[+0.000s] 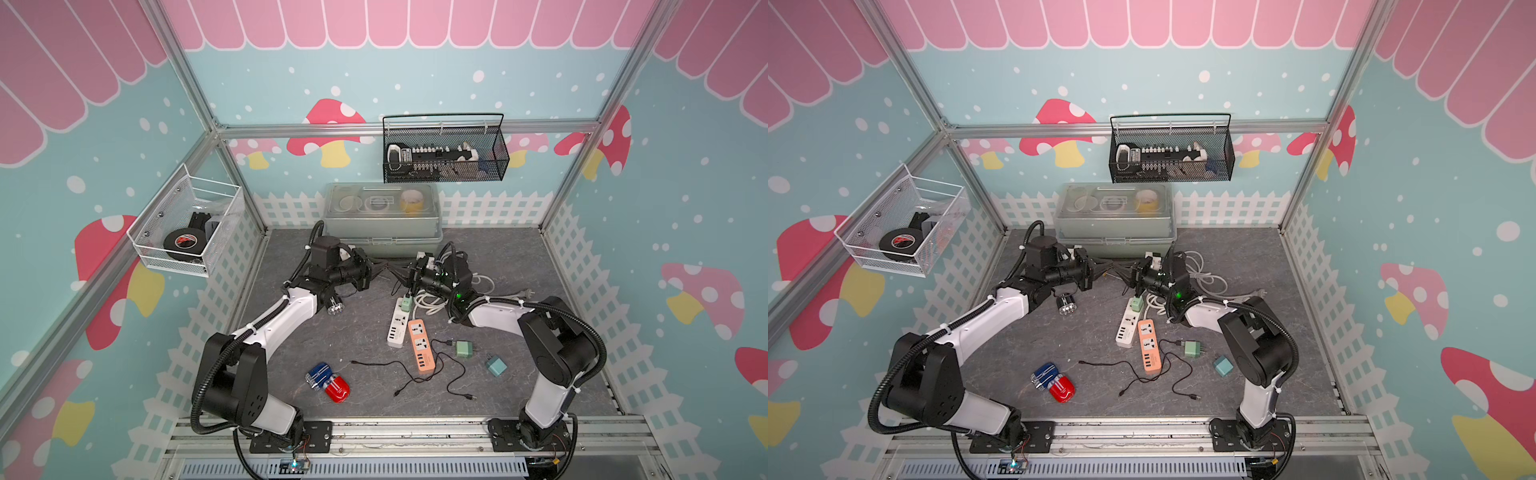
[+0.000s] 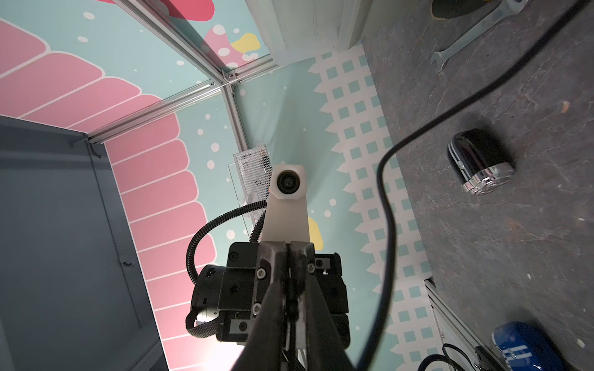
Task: Charge the electric shaver
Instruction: Pick up the charging cable from the center of the board, then pick up the electric shaver from the center of the board.
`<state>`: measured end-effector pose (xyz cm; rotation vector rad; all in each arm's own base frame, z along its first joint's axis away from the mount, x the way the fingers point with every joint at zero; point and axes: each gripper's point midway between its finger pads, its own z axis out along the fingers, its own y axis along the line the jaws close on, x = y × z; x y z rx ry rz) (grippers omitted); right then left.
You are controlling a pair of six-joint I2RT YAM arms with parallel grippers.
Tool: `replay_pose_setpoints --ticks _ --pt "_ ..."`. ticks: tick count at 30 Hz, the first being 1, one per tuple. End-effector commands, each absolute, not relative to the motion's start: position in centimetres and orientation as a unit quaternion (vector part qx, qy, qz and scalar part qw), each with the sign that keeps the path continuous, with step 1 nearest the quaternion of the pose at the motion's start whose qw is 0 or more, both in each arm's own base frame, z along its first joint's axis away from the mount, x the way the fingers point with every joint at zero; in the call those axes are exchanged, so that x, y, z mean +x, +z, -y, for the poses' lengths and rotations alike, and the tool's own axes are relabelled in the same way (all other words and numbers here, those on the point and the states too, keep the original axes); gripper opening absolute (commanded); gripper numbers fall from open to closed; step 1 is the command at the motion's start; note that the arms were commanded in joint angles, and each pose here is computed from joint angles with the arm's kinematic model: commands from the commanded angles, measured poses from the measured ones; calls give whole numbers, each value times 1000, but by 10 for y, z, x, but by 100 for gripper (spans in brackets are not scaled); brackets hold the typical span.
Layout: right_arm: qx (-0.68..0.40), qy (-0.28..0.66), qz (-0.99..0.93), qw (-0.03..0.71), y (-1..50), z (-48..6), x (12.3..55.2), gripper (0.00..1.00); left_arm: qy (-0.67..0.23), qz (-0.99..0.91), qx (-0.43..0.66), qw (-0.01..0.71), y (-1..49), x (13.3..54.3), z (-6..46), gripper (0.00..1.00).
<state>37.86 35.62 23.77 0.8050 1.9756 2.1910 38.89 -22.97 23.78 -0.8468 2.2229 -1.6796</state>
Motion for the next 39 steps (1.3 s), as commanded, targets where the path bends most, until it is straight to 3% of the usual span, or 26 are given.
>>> replay_pose_setpoints --ticks 1,16,17,19,20,24,29,39 --pt "258 731 -631 32 250 -363 382 12 -585 -754 -275 117 246 388 234 0" --pt "257 729 -634 38 259 -362 379 0 -580 -757 -278 119 242 390 235 0" --pt "257 724 -638 41 257 -361 378 0 -575 -759 -281 123 241 390 233 2" --pt "257 717 -646 50 252 -358 376 0 -556 -766 -290 141 241 389 225 28" --pt "255 714 -649 58 250 -355 375 0 -539 -773 -296 156 242 388 218 36" --pt "226 703 -669 89 244 -348 366 0 -409 -813 -353 215 224 369 160 56" --pt "177 692 -689 121 239 -343 352 0 -279 -844 -397 228 191 339 100 68" --pt "113 666 -723 147 236 -342 336 0 -146 -884 -410 168 111 316 48 80"
